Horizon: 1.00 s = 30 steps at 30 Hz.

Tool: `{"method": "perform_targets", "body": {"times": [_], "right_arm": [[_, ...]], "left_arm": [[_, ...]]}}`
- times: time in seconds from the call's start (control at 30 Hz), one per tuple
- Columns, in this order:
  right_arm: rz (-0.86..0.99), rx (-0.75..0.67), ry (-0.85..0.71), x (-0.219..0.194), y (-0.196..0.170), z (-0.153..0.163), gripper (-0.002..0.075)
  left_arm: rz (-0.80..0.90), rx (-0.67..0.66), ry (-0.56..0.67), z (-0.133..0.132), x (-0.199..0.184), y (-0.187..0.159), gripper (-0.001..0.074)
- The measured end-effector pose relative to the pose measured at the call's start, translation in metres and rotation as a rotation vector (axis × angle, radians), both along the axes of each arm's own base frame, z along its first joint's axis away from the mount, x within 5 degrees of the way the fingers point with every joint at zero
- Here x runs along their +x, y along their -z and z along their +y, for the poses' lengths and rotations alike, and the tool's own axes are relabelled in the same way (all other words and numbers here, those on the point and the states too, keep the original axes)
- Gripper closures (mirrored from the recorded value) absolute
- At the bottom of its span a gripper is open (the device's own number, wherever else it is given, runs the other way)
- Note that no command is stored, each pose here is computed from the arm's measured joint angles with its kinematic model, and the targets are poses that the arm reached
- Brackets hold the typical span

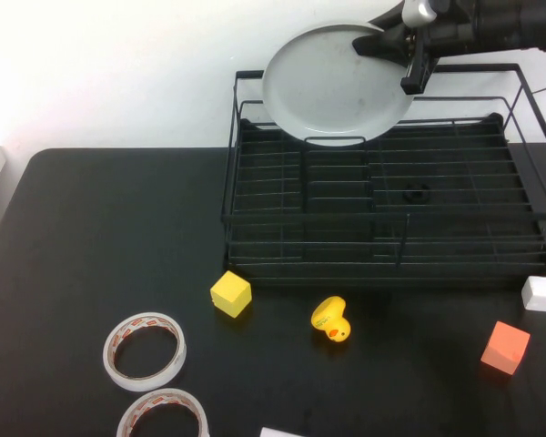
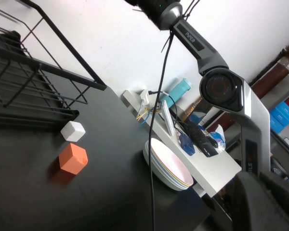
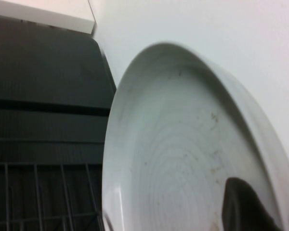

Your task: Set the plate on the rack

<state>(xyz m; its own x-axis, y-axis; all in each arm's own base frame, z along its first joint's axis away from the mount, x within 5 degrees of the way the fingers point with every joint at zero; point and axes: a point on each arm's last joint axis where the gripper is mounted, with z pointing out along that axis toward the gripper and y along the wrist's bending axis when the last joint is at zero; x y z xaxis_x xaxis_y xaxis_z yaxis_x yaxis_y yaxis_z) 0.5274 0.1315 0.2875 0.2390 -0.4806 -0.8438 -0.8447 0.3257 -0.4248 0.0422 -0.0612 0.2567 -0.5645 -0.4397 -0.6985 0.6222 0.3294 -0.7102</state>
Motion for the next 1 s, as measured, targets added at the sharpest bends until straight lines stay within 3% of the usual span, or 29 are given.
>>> {"method": "perform_targets", "body": {"times": [0.27, 0.5, 0.63, 0.77, 1.0], "right_arm": [[0.031, -0.010, 0.006, 0.002, 0.008, 0.000, 0.0589], [0.075, 0.005, 0.017, 0.002, 0.010, 0.000, 0.0305], [0.108, 0.044, 0.041, 0.002, 0.004, 0.000, 0.0271], [0.156, 0.123, 0.092, -0.004, -0.026, -0.005, 0.0328], [0.213, 0.210, 0.168, -0.047, -0.120, -0.043, 0.0659]], "left_arm": [[0.000, 0.000, 0.000, 0.000, 0.000, 0.000, 0.0736], [0.000, 0.000, 0.000, 0.000, 0.000, 0.000, 0.0736], [0.000, 0.000, 0.000, 0.000, 0.000, 0.000, 0.0736], [-0.008, 0.003, -0.004, 0.000, 0.000, 0.000, 0.0736], [-0.115, 0.026, -0.097, 0.005, 0.006, -0.004, 0.0736]]}}
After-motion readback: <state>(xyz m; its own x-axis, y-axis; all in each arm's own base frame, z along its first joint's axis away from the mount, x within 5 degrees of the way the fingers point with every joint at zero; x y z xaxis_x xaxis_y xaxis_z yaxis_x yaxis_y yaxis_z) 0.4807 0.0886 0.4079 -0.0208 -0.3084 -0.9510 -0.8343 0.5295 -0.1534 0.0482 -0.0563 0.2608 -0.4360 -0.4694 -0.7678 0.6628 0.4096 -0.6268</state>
